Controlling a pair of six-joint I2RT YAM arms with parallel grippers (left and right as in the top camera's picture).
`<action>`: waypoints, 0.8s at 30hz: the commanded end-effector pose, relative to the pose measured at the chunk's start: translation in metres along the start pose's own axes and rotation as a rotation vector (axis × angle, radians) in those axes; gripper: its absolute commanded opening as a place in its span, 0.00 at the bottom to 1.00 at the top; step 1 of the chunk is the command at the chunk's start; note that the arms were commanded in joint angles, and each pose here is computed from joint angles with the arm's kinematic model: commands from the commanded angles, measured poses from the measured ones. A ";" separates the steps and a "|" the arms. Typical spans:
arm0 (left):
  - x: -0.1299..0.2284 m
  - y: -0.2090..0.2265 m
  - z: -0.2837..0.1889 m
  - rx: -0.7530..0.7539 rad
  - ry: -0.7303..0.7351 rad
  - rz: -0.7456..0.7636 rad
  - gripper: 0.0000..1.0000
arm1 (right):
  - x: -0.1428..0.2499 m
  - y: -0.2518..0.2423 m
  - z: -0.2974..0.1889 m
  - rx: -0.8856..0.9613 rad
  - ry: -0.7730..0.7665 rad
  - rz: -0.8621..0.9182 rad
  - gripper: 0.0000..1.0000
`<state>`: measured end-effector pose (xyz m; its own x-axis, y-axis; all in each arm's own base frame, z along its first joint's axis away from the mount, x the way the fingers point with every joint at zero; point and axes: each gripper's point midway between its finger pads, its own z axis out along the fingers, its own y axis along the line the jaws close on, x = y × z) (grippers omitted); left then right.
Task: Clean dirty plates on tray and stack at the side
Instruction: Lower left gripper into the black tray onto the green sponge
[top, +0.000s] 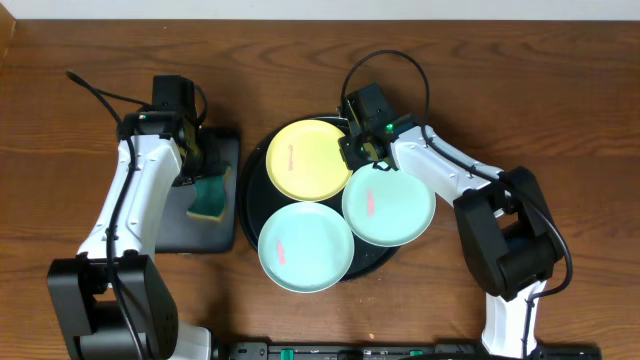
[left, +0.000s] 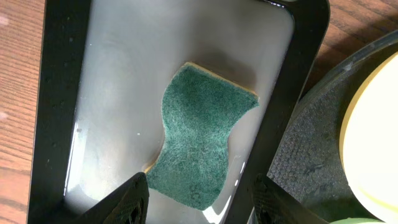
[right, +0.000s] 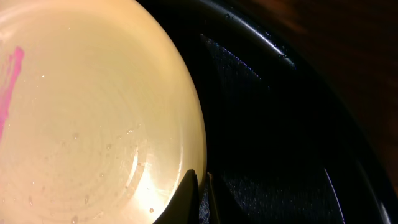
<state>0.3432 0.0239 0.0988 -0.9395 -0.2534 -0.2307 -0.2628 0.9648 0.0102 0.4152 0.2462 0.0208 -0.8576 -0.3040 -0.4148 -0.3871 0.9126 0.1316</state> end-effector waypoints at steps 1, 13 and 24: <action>0.001 0.004 0.005 -0.016 0.004 0.020 0.55 | 0.005 -0.003 0.006 0.021 0.015 0.008 0.05; 0.000 0.003 0.017 -0.010 -0.022 0.018 0.55 | 0.005 -0.003 0.006 0.021 0.015 0.008 0.05; -0.005 0.002 0.023 -0.008 -0.033 0.018 0.55 | 0.005 -0.003 0.006 0.021 0.015 0.008 0.05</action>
<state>0.3557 0.0244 0.0875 -0.9284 -0.2351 -0.2878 -0.2460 0.9693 0.0018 0.4152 0.2462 0.0208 -0.8576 -0.3040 -0.4148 -0.3871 0.9126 0.1316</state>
